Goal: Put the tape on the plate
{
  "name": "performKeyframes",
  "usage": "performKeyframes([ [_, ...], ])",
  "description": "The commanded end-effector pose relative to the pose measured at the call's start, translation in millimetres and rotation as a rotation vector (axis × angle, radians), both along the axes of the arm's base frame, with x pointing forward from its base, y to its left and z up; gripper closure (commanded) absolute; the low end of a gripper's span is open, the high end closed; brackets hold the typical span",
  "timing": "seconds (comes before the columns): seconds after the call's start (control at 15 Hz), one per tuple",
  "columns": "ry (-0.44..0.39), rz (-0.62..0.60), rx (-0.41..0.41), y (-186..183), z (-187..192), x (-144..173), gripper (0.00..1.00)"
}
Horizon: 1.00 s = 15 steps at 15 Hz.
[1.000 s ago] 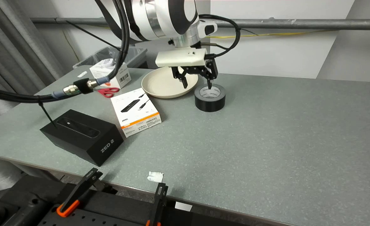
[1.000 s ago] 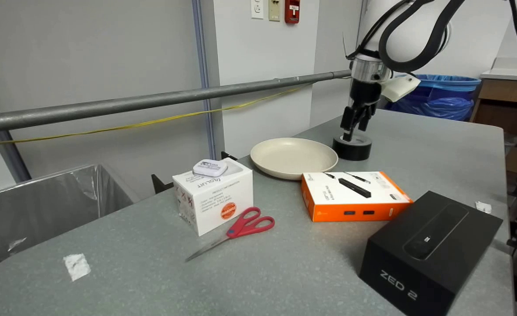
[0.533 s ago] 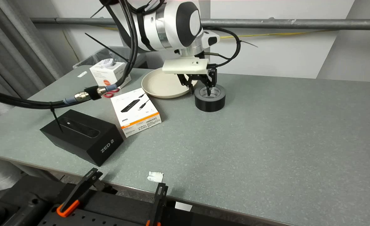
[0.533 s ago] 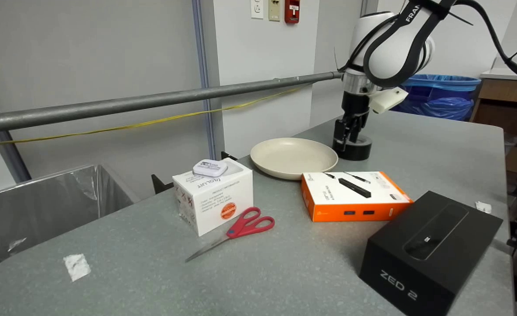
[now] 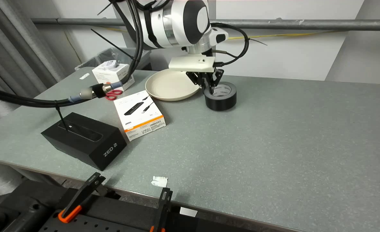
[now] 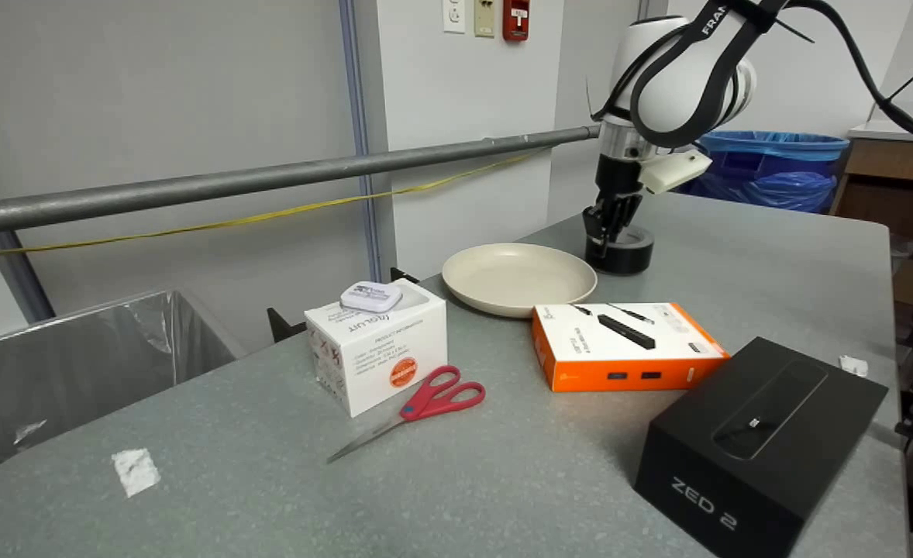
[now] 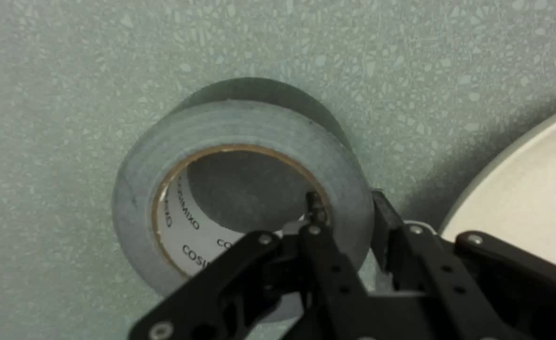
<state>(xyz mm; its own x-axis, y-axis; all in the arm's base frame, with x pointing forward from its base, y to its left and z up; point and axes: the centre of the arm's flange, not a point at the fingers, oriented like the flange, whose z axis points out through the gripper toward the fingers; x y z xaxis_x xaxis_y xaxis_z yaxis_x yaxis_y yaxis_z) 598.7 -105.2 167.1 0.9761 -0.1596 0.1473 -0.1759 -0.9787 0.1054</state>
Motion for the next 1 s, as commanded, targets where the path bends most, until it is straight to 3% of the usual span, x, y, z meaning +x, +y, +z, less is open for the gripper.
performKeyframes([
  [0.0,-0.064,-0.003,0.003,14,68,-5,0.94],
  [0.2,-0.159,0.069,0.023,42,116,-4,0.94],
  [0.4,-0.218,0.147,0.051,89,137,10,0.94],
  [0.73,-0.182,0.241,0.121,169,105,30,0.94],
  [0.93,-0.139,0.264,0.118,189,68,32,0.94],
])
